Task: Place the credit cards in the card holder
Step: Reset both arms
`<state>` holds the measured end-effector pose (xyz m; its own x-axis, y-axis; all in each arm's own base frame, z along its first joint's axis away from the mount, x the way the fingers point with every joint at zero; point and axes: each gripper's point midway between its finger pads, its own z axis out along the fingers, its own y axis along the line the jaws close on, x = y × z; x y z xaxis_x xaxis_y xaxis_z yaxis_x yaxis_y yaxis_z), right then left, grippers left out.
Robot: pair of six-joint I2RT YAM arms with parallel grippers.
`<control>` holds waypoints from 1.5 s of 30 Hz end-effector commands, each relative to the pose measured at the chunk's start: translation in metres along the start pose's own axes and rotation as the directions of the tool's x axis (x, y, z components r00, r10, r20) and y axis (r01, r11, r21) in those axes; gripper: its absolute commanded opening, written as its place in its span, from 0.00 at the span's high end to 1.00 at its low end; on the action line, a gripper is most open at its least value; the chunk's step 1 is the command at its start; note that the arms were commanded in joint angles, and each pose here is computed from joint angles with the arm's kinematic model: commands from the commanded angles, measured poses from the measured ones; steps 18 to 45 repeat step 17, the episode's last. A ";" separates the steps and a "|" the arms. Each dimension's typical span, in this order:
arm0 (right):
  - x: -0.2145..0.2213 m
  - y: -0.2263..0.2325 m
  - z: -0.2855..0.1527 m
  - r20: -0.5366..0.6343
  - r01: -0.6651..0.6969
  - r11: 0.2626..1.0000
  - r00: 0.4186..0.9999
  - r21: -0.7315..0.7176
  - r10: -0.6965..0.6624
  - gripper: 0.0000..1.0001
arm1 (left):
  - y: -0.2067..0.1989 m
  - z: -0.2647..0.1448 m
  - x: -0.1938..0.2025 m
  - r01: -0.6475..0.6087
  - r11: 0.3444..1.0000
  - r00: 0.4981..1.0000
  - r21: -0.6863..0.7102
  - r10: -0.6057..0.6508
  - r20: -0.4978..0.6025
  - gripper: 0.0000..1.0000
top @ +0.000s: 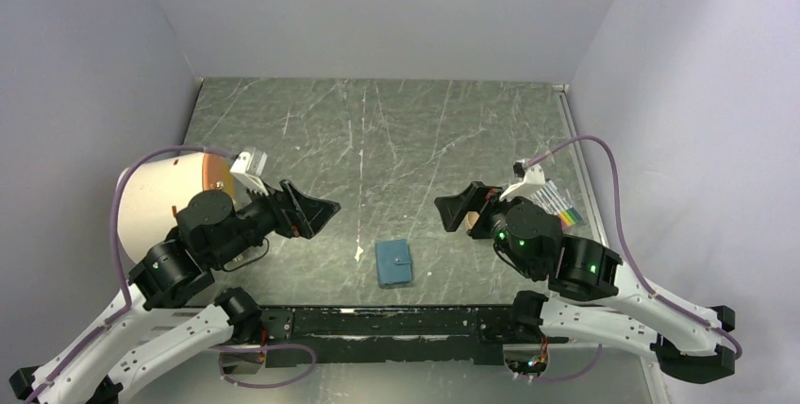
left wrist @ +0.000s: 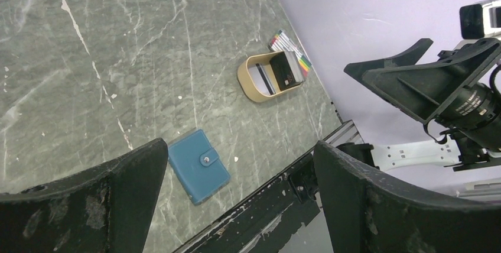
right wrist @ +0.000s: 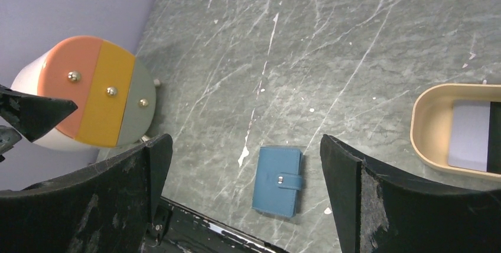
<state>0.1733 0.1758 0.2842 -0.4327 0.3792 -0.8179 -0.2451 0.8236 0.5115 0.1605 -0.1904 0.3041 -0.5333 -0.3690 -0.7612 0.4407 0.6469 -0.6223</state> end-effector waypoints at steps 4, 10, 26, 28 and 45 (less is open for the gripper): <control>-0.001 -0.006 0.004 0.032 -0.001 1.000 0.999 0.022 0.000 0.00 | 0.010 0.013 0.013 0.000 1.000 1.000 -0.019 -0.001 -0.022 0.02; -0.036 0.011 -0.007 0.075 0.032 0.999 0.997 -0.006 -0.031 0.00 | -0.006 0.015 -0.016 -0.076 0.997 0.997 -0.016 0.076 0.024 0.02; -0.063 0.022 -0.017 0.127 0.051 0.998 0.991 -0.039 -0.045 0.00 | -0.036 0.013 -0.059 -0.154 0.988 0.985 0.007 0.153 0.074 0.02; -0.063 0.022 -0.017 0.127 0.051 0.998 0.991 -0.039 -0.045 0.00 | -0.036 0.013 -0.059 -0.154 0.988 0.985 0.007 0.153 0.074 0.02; -0.063 0.022 -0.017 0.127 0.051 0.998 0.991 -0.039 -0.045 0.00 | -0.036 0.013 -0.059 -0.154 0.988 0.985 0.007 0.153 0.074 0.02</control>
